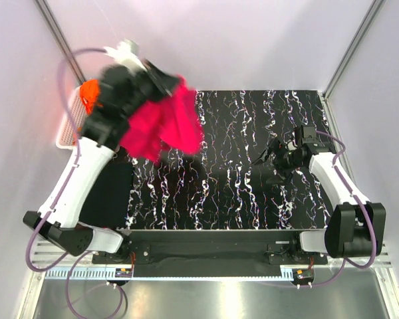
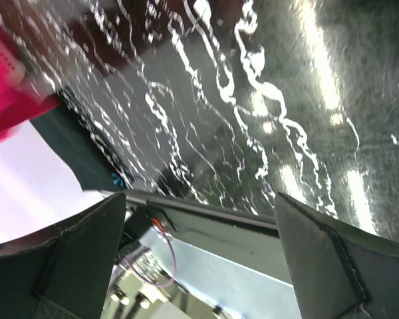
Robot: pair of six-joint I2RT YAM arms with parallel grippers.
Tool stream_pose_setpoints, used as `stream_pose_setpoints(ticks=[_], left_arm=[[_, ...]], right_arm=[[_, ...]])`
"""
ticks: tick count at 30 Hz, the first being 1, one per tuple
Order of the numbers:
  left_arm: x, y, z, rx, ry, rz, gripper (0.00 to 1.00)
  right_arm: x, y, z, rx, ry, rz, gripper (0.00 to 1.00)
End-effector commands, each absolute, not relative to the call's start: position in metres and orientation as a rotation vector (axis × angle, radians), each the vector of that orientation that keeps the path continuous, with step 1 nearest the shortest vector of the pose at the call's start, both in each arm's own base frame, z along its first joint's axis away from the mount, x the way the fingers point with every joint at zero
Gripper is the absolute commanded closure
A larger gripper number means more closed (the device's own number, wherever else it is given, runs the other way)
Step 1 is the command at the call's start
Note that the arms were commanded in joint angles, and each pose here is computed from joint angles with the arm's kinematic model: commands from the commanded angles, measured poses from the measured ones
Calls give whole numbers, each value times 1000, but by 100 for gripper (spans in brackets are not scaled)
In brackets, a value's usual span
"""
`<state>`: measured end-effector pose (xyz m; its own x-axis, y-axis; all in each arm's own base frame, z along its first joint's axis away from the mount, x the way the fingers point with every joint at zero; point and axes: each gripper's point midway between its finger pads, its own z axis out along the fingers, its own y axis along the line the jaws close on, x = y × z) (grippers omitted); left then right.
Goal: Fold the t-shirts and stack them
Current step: Move the tshirt to the center of the board
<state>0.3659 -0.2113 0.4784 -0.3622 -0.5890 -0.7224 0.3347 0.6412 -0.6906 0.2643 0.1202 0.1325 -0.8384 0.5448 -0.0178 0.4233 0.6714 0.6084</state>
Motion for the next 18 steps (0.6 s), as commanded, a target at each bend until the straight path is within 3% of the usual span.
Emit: stream_pose_setpoints(ticks=[1,2,3,8,13,18], left_arm=[[332,-256,398,-102,1911,-953,76],[321,-263,378,-82,1964,-939,39],[308,-274,340,-43,2065,-908,24],[261,-244,257,50,2352,-642,21],[232,-208,214,7,2419,-564,32],[229,-179,139,-160,2650,-568,16]], right_arm=[[244,127,158,608,2667,970,0],[239,126,161,583,2652,975,0],[235,127,162,544,2650,979,0],[218,131,166,406,2642,1002,1],[211,154,158,239,2677,1060,4],[205,175,116,172,2830,1024,2]])
